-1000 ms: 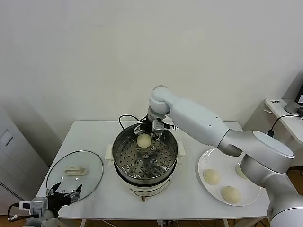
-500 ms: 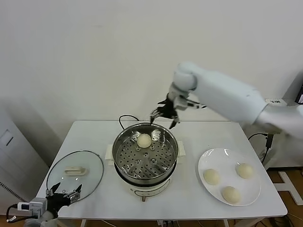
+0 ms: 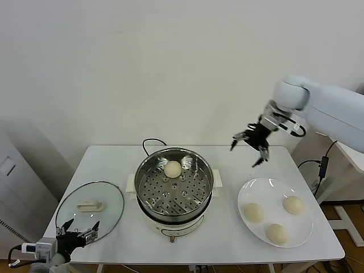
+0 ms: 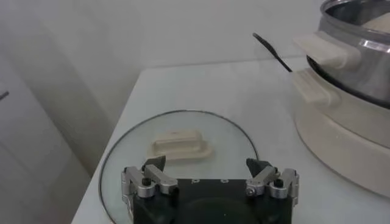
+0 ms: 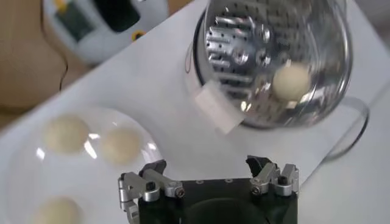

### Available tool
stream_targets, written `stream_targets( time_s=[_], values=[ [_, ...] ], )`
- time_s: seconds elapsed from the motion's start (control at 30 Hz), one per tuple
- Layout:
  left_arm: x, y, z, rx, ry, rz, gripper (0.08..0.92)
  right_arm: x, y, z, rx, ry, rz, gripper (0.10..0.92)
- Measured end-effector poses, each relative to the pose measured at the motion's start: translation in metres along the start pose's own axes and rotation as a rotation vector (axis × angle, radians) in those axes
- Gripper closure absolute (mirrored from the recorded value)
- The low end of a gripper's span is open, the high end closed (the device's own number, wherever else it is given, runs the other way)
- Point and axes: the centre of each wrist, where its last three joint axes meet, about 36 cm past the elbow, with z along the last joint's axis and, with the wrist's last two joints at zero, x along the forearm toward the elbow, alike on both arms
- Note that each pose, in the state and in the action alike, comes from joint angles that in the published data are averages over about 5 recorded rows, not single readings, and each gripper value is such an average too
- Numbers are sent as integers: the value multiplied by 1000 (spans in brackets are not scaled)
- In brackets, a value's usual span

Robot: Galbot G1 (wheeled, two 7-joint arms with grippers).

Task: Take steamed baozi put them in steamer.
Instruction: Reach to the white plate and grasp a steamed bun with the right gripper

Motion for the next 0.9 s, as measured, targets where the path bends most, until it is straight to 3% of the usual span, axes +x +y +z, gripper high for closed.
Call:
stream_targets(
  time_s=[0.37, 0.9],
  values=[
    [2, -3, -1, 6, 0, -6, 177, -65, 49, 33, -233, -24, -10, 200],
    [1, -3, 2, 9, 7, -11, 177, -138, 87, 57, -355, -2, -45, 200]
  ],
)
